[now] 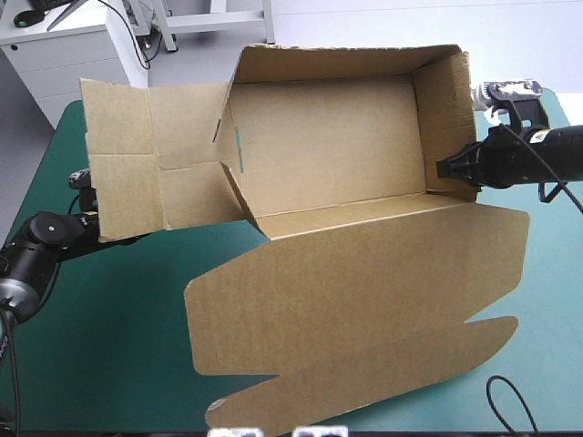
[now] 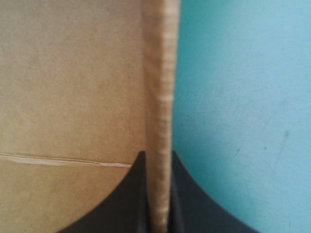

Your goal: Fold the box

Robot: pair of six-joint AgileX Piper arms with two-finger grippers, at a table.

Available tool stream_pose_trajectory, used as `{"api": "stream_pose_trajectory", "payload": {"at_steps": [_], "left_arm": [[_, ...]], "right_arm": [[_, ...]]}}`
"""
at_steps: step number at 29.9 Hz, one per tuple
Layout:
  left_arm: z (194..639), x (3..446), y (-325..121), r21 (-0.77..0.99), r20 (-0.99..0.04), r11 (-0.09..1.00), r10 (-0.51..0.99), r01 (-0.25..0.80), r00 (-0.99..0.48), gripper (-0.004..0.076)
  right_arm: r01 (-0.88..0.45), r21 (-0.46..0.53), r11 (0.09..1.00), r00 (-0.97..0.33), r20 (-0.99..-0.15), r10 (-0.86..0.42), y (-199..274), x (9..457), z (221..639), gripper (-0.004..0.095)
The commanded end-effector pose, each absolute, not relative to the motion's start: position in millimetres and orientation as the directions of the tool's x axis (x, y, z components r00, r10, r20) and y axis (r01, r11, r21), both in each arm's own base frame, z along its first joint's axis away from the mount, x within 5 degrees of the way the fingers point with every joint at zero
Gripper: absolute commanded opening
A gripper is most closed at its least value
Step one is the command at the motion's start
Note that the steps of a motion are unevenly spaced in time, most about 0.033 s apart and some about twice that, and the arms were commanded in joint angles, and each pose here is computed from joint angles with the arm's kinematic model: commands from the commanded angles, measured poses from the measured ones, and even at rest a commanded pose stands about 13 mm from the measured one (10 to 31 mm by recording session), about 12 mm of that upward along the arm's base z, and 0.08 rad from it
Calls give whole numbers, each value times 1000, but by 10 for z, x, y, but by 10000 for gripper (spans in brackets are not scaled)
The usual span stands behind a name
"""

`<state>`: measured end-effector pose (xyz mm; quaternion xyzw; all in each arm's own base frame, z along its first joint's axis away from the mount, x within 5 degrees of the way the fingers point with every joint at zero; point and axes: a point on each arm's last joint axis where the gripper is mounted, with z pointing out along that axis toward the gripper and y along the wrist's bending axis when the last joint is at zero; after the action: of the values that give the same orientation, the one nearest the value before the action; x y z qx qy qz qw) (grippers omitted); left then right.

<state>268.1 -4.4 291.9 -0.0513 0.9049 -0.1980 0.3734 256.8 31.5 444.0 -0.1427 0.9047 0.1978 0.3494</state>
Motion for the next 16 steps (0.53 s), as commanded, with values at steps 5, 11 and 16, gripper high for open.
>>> {"api": "stream_pose_trajectory", "payload": {"at_steps": [5, 11, 16], "left_arm": [[3203, 2690, -172, -577, -658, 810, -387, 103, -646, -8], [3293, 2656, -258, -663, -630, 731, -428, 162, -648, -8], [3456, 2523, -293, -673, -653, 710, -436, 208, -619, -8]], "right_arm": [[-458, 248, 854, -682, -714, -159, 594, 2581, 4444, -11], [-453, 197, 870, -680, -707, -195, 789, 2698, 4343, -11], [-418, 194, 888, -697, -695, -177, 802, 2839, 4245, -11]]}}
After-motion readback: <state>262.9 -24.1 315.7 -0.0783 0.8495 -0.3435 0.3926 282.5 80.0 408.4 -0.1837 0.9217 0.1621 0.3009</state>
